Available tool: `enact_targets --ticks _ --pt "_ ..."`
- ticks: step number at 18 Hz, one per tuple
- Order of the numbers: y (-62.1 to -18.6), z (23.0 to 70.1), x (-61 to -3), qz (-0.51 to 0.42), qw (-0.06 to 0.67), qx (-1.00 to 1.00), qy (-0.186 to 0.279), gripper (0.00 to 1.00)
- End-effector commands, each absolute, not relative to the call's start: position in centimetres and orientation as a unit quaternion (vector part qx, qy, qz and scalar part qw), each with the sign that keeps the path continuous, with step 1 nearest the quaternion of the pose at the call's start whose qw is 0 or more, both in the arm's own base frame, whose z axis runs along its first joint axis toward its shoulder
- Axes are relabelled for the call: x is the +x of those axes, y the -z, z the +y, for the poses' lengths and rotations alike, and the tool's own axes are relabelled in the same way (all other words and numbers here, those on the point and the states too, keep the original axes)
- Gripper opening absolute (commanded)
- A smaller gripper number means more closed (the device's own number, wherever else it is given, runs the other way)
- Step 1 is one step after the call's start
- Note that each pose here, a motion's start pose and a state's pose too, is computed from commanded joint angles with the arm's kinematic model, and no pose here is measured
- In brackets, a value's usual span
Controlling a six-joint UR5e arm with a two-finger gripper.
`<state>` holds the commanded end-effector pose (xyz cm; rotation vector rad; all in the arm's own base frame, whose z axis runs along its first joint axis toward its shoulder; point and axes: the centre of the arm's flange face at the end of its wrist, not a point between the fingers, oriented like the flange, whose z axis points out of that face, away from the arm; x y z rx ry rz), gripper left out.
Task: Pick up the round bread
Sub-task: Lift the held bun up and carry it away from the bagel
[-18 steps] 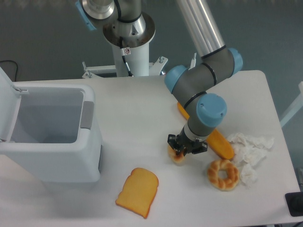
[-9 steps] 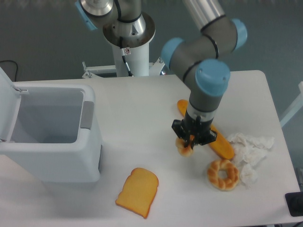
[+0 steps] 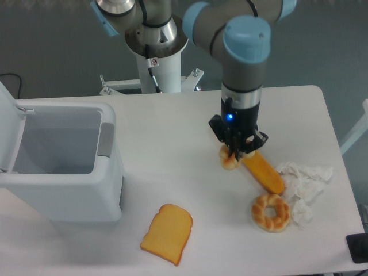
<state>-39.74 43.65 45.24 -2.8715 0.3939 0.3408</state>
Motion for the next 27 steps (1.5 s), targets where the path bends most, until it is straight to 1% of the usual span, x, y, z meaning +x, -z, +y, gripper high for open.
enact_targets --ticks 5,12,14,21,27 --pt "-47.0 44.6 -36.9 0.168 0.109 -0.974 -0.109 0.1" --pt "-46.5 43.3 -35.7 0.176 0.102 -0.974 -0.097 0.1" --pt "-46.6 43.1 -35.7 0.198 0.099 -0.97 -0.099 0.1" --pt "-47.3 42.8 -35.5 0.198 0.094 -0.972 -0.088 0.1" --pt "-48.0 42.3 -35.6 0.193 0.106 -0.972 -0.088 0.1"
